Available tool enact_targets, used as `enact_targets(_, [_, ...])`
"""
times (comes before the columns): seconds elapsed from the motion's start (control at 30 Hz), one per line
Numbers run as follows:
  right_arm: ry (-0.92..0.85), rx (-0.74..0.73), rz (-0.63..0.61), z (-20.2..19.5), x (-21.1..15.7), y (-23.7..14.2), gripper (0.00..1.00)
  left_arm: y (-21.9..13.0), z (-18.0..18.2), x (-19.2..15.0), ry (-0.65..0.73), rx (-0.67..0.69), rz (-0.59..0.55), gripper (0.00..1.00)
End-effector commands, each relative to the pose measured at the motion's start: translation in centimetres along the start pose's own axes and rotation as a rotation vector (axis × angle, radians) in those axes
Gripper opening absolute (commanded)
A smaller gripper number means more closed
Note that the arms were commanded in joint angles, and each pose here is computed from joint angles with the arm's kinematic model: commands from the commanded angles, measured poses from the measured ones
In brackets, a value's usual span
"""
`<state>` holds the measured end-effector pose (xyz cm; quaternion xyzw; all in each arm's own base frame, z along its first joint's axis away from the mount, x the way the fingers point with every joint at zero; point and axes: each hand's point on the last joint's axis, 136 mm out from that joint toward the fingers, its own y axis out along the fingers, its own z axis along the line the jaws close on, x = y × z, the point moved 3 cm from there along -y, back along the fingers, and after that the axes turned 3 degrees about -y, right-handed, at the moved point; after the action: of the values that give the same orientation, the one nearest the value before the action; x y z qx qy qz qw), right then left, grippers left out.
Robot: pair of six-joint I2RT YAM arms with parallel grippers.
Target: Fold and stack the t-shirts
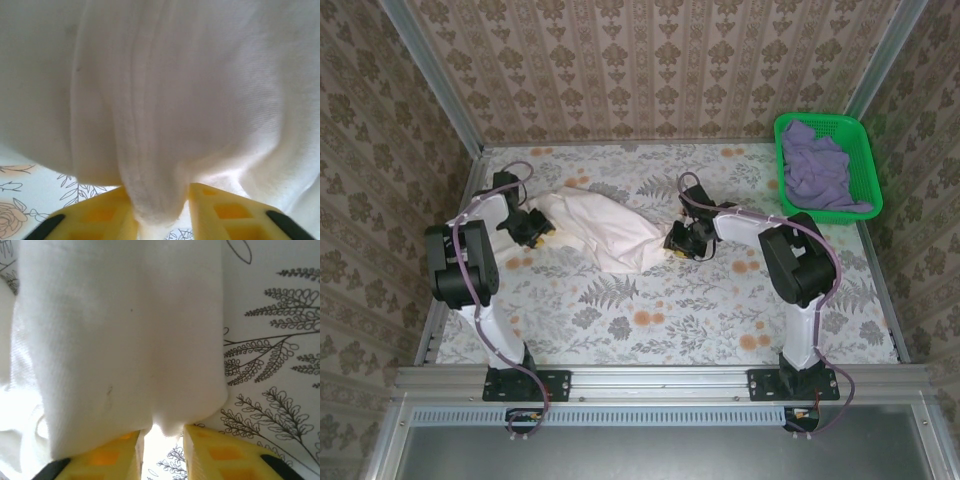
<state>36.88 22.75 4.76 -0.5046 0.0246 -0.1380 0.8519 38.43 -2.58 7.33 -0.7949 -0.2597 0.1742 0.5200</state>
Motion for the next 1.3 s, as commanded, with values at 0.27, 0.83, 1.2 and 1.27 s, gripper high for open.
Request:
enact_targets(0.27, [-0.028,0.037,-0.039,1.4,0.9,-0.4,0.00,-2.6,-2.4,0.4,0.089,-0.012,-0.054,0.01])
enact_targets(0.83, [-0.044,0.093,-0.074,1.9,-0.1,-2.8,0.00,-3.5,-2.8,-0.6,0.154,-0.007,-0.068,0.30])
enact_targets(1.2, [-0.011,0.093,-0.065,1.5,-0.5,-2.5,0.00,-2.7,-0.7,-1.1,0.142,0.092,-0.066,0.49])
enact_targets(1.27, [-0.015,0.094,-0.066,1.6,-0.6,-2.7,0.00,-2.4,-0.9,-1.1,0.139,0.089,-0.056,0.47])
